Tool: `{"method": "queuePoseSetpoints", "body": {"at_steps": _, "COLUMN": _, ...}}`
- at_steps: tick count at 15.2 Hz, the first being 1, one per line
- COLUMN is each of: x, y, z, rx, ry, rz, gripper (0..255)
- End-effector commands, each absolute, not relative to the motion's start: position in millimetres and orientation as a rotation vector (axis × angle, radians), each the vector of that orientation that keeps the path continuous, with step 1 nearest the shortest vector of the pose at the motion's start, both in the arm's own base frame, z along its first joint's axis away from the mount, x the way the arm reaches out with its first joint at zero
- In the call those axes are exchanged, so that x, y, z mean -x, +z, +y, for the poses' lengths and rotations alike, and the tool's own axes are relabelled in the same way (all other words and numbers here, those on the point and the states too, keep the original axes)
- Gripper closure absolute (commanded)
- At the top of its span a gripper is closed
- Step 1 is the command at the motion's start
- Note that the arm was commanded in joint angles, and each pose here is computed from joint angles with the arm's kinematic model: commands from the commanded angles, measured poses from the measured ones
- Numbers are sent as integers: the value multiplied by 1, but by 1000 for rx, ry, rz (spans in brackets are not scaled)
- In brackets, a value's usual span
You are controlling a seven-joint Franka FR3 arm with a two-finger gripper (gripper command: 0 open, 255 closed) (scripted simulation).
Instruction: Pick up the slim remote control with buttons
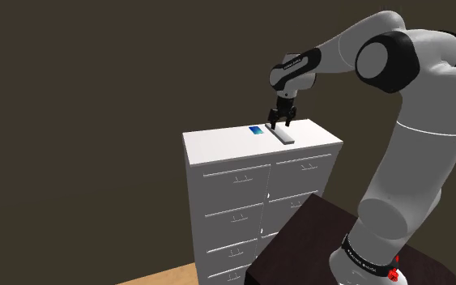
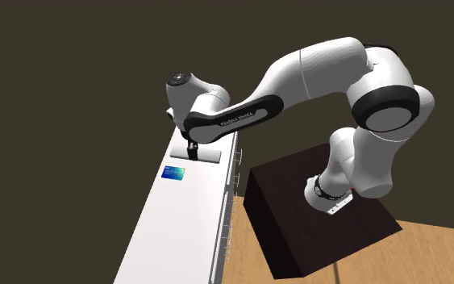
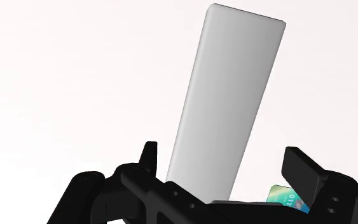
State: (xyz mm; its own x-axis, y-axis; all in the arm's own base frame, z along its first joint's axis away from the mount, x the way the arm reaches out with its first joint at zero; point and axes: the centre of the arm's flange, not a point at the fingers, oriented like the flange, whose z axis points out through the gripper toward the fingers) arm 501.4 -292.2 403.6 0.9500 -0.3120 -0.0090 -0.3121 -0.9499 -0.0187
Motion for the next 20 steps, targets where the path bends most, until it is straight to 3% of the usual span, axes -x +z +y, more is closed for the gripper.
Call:
{"method": "queuePoseSetpoints", "body": {"at_steps": 1, "x": -501, "y": 393, "z": -293, "rx": 3083, "ry": 9, "rz": 495, "gripper": 0}}
{"method": "queuePoseSetpoints", "body": {"at_steps": 6, "x": -501, "y": 374, "z": -293, "rx": 3083, "ry": 9, "rz": 495, "gripper": 0}}
{"method": "queuePoseSetpoints", "body": {"at_steps": 7, "x": -501, "y": 374, "z": -293, "rx": 3083, "ry": 9, "rz": 495, "gripper": 255}}
{"method": "queuePoseSetpoints", "body": {"at_steps": 20, "x": -501, "y": 395, "z": -293, "rx": 3083, "ry": 9, "rz": 495, "gripper": 255}}
